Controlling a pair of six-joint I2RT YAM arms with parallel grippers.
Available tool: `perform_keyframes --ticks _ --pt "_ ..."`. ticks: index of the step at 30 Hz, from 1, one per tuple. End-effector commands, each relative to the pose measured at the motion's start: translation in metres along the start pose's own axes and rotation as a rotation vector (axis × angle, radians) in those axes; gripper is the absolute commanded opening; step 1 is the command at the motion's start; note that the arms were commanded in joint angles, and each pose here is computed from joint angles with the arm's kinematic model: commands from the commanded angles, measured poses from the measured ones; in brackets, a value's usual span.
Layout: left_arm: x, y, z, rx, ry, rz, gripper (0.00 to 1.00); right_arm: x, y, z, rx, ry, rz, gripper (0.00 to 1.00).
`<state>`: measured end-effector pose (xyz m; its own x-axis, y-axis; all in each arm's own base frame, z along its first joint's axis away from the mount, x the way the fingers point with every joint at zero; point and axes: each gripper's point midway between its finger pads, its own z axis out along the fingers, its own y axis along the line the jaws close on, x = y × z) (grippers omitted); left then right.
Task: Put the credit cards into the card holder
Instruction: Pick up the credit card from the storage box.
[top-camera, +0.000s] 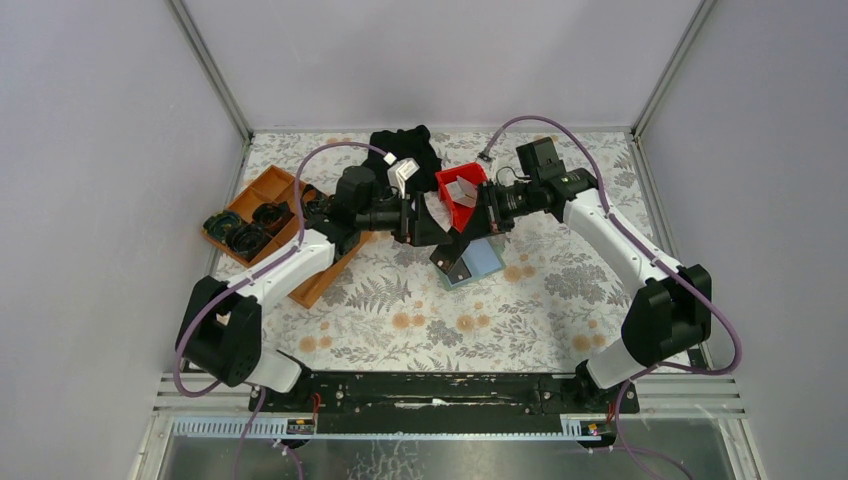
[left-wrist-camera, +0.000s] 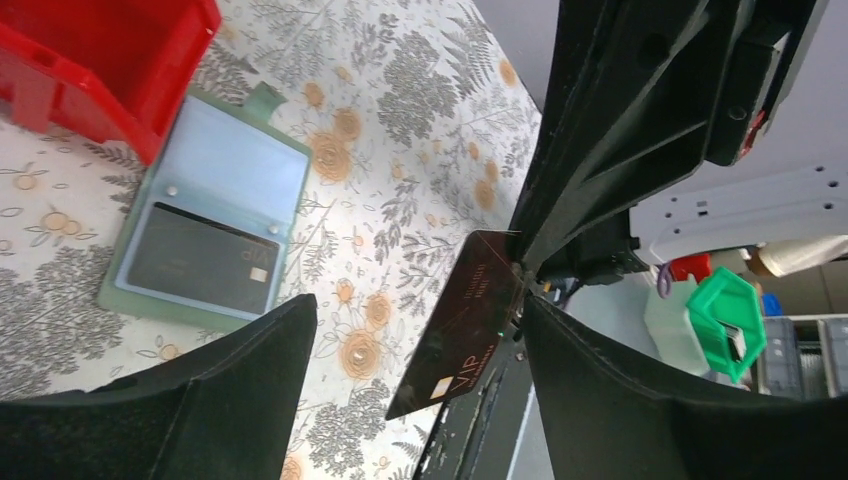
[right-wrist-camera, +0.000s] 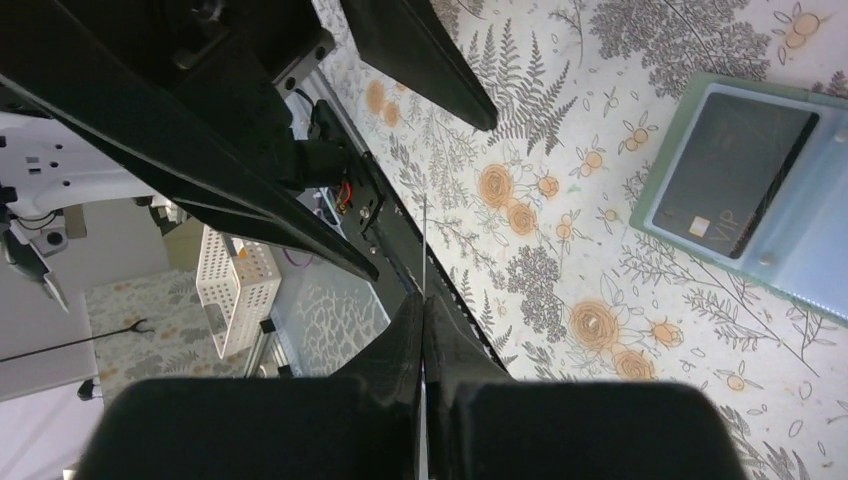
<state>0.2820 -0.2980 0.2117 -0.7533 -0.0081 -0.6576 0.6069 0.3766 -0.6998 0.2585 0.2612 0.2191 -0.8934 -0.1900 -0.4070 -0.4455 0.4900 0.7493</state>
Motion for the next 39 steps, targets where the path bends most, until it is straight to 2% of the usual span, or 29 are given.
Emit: perform_keyframes --ticks 1,9,15,22,27,28,29,30,33,36,39 --pt "-0.001 -0.02 0.003 0.122 0.014 0.03 0.8 -0.007 0.023 -0.001 -0.112 -0.015 -0.028 0.0" --pt "0.008 -0.022 0.004 0.164 0.05 0.009 0.52 -0.011 0.022 0.004 -0.14 -0.005 -0.027 0.0" --pt "0.017 -0.022 0.004 0.186 0.079 -0.018 0.46 -0.012 0.018 0.007 -0.159 0.001 -0.021 0.0" --pt "0.025 -0.022 0.0 0.189 0.095 -0.03 0.3 -0.015 0.009 0.006 -0.167 -0.003 -0.002 0.0" --pt "0.029 -0.02 -0.002 0.175 0.099 -0.038 0.27 -0.012 0.003 0.005 -0.171 -0.004 0.007 0.0" --pt "0.029 -0.019 -0.002 0.175 0.1 -0.039 0.23 -0.011 0.002 0.005 -0.171 -0.003 0.009 0.0" --pt "0.03 -0.018 -0.001 0.172 0.101 -0.042 0.1 -0.011 0.002 0.005 -0.174 -0.002 0.01 0.0" --pt "0.031 -0.017 -0.001 0.166 0.101 -0.047 0.01 -0.01 0.002 0.006 -0.176 0.0 0.011 0.0" --pt "0.034 -0.012 0.0 0.153 0.092 -0.066 0.0 -0.012 -0.001 0.006 -0.166 -0.004 0.016 0.02" --pt "0.039 -0.001 0.002 0.113 0.069 -0.101 0.0 -0.016 -0.006 0.005 -0.117 -0.021 0.012 0.17" --pt "0.044 0.013 0.005 0.063 0.026 -0.148 0.0 -0.017 -0.009 0.005 -0.087 -0.028 0.01 0.21"
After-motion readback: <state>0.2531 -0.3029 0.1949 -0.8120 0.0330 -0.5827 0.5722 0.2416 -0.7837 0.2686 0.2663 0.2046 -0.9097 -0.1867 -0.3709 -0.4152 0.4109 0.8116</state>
